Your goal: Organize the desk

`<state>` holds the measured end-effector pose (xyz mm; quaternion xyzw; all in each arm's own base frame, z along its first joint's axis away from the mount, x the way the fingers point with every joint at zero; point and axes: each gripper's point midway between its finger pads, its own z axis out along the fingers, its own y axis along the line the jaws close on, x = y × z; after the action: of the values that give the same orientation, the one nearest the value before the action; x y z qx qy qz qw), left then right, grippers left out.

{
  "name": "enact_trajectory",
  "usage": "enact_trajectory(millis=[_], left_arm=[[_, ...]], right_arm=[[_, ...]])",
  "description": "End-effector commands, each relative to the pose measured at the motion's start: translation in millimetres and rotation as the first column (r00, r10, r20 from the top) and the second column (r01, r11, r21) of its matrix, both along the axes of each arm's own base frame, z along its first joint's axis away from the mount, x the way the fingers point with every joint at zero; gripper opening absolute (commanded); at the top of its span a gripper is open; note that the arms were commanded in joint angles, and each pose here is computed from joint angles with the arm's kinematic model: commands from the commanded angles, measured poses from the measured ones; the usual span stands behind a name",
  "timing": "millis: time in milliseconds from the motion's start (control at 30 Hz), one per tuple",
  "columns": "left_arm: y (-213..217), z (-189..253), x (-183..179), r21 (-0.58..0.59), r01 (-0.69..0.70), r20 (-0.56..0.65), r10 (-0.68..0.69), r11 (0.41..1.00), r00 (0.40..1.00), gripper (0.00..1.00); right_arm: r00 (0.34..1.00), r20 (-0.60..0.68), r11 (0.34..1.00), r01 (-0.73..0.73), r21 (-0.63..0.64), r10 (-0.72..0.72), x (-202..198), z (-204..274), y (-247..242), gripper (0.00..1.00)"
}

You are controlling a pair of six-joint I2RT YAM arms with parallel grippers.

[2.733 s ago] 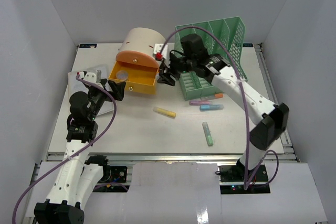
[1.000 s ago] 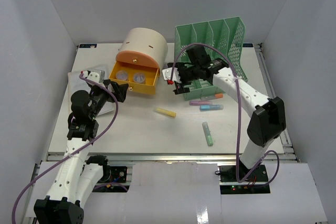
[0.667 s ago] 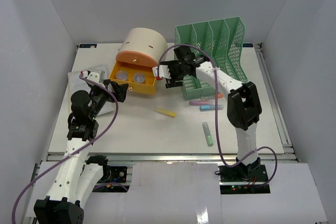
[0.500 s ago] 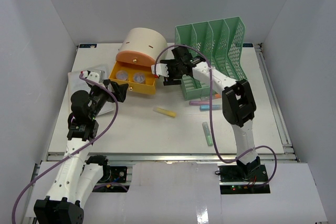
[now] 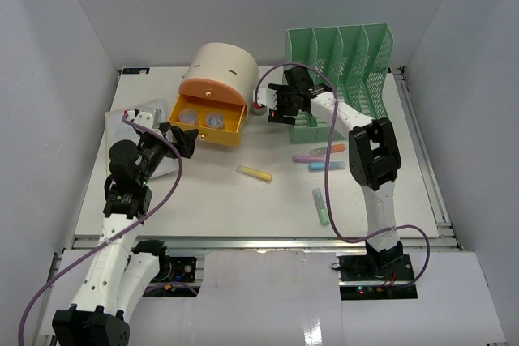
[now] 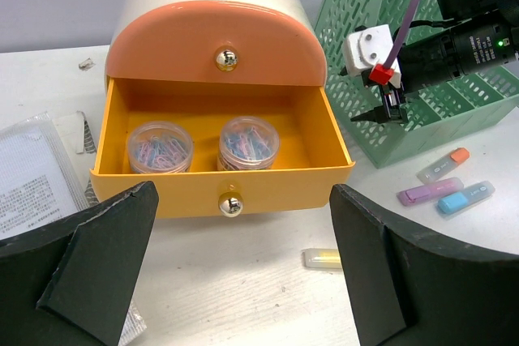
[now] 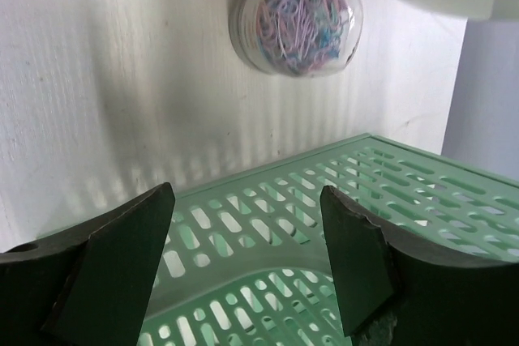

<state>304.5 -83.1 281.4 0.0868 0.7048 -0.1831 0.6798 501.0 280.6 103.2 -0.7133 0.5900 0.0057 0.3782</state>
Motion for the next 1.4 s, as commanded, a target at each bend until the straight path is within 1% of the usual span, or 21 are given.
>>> enact_trajectory(millis=[0, 100, 200, 267, 400, 567, 833, 1000, 1033, 1133, 1267, 1300, 1367], left_arm=[[-2, 14, -3, 0.002, 0.015, 0.044, -0.015, 1.0, 0.999, 0.98], [-2, 12, -2, 0.003, 0.016, 0.038, -0.016, 1.0, 0.999, 0.98], [-1, 11, -2, 0.004, 0.008, 0.036, -0.008, 1.0, 0.999, 0.98], [0, 9, -1, 0.007, 0.003, 0.031, -0.003, 1.0, 1.0, 0.98], [0, 9, 0, 0.009, 0.002, 0.03, -0.003, 1.0, 1.0, 0.98], [-1, 8, 1, 0.01, 0.007, 0.025, -0.007, 1.0, 1.0, 0.98], [1, 2, 5, 0.016, 0.0, 0.005, 0.0, 1.0, 1.0, 0.98], [3, 0, 7, 0.024, -0.011, -0.003, 0.011, 1.0, 1.0, 0.98], [3, -1, 7, 0.024, -0.011, -0.005, 0.012, 1.0, 1.0, 0.98], [4, -4, 9, 0.028, -0.017, -0.015, 0.017, 0.999, 1.0, 0.98], [4, -7, 11, 0.031, -0.018, -0.025, 0.019, 0.999, 1.0, 0.98], [4, -8, 11, 0.032, -0.018, -0.027, 0.019, 0.999, 0.999, 0.98], [4, -9, 11, 0.031, -0.019, -0.033, 0.02, 0.999, 0.999, 0.98]], right_arm=[[1.0, 0.005, 0.999, 0.018, 0.048, -0.018, 4, 13, -9, 0.81], [0.998, -0.068, 0.987, 0.028, 0.158, -0.018, 1, 15, 9, 0.89], [0.988, -0.149, 0.966, 0.077, 0.245, -0.041, 4, 11, 25, 0.95], [0.984, -0.167, 0.951, 0.104, 0.29, -0.057, 12, 17, 34, 0.97], [0.967, -0.237, 0.925, 0.176, 0.338, -0.098, 23, 3, 42, 0.99], [0.95, -0.294, 0.893, 0.224, 0.391, -0.109, 30, -8, 51, 0.95], [0.942, -0.314, 0.834, 0.266, 0.483, -0.119, 48, -9, 60, 0.91], [0.932, -0.344, 0.784, 0.299, 0.544, -0.117, 57, -14, 68, 0.92], [0.938, -0.329, 0.777, 0.289, 0.559, -0.112, 60, -13, 70, 0.92], [0.935, -0.345, 0.761, 0.284, 0.583, -0.084, 59, -17, 75, 0.95], [0.942, -0.327, 0.749, 0.268, 0.606, -0.073, 63, -18, 79, 0.99], [0.944, -0.322, 0.745, 0.266, 0.612, -0.072, 64, -18, 79, 0.98], [0.945, -0.317, 0.735, 0.268, 0.622, -0.076, 66, -16, 80, 0.93]])
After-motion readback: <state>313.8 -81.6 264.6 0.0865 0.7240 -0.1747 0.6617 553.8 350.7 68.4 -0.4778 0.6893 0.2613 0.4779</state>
